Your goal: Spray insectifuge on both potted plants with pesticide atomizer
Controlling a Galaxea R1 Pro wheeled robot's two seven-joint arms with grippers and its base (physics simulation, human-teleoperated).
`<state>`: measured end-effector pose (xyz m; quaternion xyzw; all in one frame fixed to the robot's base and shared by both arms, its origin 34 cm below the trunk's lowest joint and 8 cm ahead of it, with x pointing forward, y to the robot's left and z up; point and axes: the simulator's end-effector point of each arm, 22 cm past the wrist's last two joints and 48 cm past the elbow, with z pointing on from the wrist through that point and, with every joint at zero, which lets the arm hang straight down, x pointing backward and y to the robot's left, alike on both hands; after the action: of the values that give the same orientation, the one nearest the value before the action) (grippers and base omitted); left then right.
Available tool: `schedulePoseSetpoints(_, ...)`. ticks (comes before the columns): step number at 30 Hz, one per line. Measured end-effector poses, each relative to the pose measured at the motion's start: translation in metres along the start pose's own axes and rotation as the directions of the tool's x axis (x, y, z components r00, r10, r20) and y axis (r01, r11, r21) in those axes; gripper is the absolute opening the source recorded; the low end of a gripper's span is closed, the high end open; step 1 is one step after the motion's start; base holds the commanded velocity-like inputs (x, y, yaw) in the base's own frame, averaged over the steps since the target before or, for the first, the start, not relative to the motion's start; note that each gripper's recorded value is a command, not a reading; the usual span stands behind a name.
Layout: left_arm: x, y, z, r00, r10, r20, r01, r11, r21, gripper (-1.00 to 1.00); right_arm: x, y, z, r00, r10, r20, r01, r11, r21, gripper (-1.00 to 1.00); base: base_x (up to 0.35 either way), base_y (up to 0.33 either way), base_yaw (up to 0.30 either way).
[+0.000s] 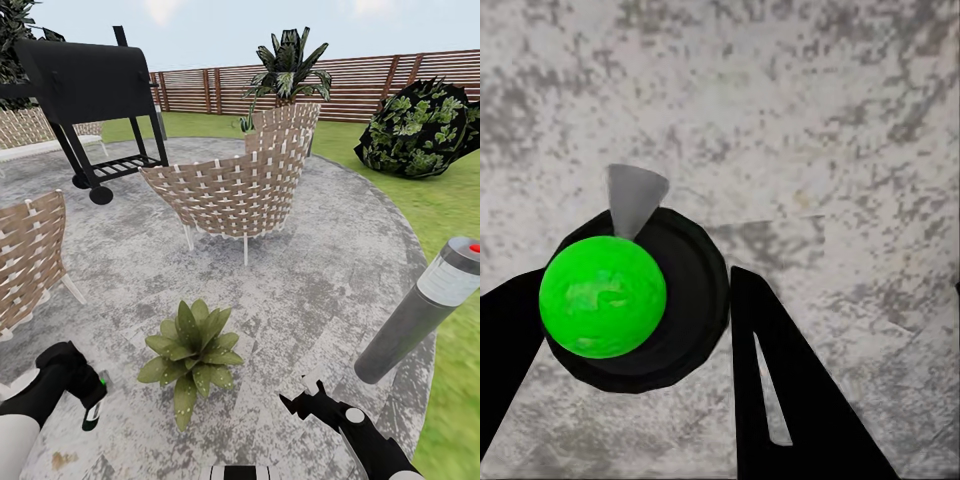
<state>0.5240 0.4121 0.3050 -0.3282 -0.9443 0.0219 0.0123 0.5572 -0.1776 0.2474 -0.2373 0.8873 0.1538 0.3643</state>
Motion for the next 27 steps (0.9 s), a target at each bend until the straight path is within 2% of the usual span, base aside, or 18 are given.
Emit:
schedulePoseSetpoints(4,0.004,-0.001,0.003,1.000,0.000,-0.011,0.000,1.000,0.004,-1.00,0.000,0.000,0.000,1.000,0.000,0.000,0.000,1.000,0.000,1.00,0.000,0.000,0.000)
schedulePoseSetpoints(7,-0.012,-0.026,0.014,1.000,0.012,0.000,-0.012,0.999,0.044,-1.00,0.000,0.000,0.000,1.000,0.000,0.000,0.000,1.000,0.000,1.00,0.000,0.000,0.000)
schedulePoseSetpoints(9,-0.016,-0.029,0.016,1.000,0.012,0.002,-0.012,0.999,0.037,-1.00,0.000,0.000,0.000,1.000,0.000,0.000,0.000,1.000,0.000,1.00,0.000,0.000,0.000)
schedulePoseSetpoints(14,-0.009,-0.019,0.015,1.000,-0.001,-0.009,0.001,1.000,0.013,-1.00,0.000,0.000,0.000,1.000,0.000,-0.001,0.000,1.000,0.000,1.00,0.000,0.000,0.000)
schedulePoseSetpoints(18,0.019,0.008,0.007,0.998,-0.008,-0.068,0.005,0.999,-0.040,-1.00,0.000,0.000,0.000,1.000,0.000,0.000,0.000,1.000,0.000,1.00,0.000,0.000,0.000)
schedulePoseSetpoints(23,0.013,-0.001,0.010,0.997,0.002,-0.075,-0.004,0.999,-0.032,-1.00,0.000,0.000,0.000,1.000,0.000,-0.001,0.000,1.000,0.000,1.00,0.000,0.000,0.000)
schedulePoseSetpoints(27,0.000,-0.013,0.012,0.995,-0.049,-0.082,0.048,0.999,-0.020,-1.00,0.000,0.000,0.000,1.000,0.000,0.000,0.000,1.000,0.000,1.00,0.000,0.000,0.000)
